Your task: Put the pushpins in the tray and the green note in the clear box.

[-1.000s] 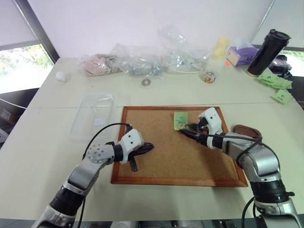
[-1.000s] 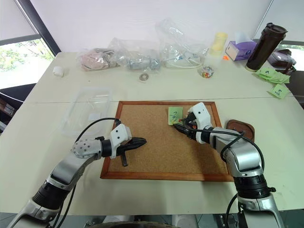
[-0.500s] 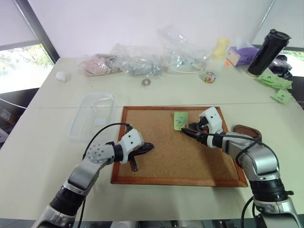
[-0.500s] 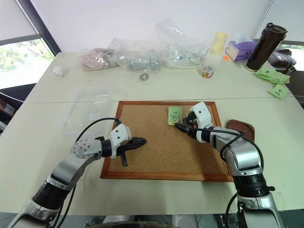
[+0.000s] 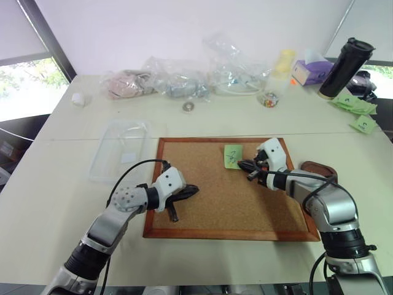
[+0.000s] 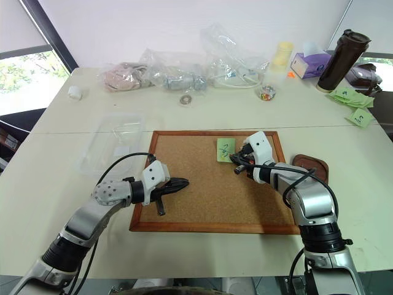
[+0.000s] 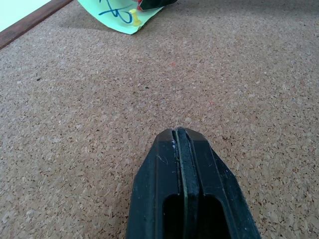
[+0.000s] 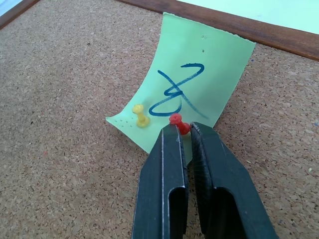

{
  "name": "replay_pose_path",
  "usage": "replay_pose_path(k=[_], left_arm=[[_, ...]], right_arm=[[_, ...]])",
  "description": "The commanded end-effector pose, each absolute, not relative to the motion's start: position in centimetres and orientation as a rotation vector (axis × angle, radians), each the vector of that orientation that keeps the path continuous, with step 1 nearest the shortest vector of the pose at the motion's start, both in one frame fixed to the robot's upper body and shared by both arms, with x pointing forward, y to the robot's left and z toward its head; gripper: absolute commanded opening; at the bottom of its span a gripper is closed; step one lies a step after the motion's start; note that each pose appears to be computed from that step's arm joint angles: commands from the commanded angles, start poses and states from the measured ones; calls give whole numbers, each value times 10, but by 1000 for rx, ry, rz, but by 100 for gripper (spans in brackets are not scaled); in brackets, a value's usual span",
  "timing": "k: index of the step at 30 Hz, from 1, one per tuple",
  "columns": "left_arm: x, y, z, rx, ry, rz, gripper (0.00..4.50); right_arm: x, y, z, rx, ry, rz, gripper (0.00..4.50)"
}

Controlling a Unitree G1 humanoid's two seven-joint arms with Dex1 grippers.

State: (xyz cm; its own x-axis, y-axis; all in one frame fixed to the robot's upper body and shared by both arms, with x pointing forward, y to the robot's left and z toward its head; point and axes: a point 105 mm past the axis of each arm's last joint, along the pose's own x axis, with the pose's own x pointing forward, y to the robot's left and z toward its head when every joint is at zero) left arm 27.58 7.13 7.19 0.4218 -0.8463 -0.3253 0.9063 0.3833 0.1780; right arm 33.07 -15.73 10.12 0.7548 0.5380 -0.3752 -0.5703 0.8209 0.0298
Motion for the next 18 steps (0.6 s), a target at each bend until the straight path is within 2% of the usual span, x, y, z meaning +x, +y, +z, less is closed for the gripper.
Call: replay_pose_path(k=[1,5,11,14,18], left_arm=[[266,75,44,355,319,-1139,0],[266,74,44,356,321,-1143,0],[265,73,42,354,324,-1150,0],[266,73,41,356,325,-1154,0],[266,72,39,356,325,-1161,0]], right_arm=[[335,-158,142,-88,239,597,7],[333,-174,185,-37,130,561,7],[324,-203,211,16,78,496,7],[312,-241,206,11,110,389,7],[290,-287,172,-29,234,259,7]])
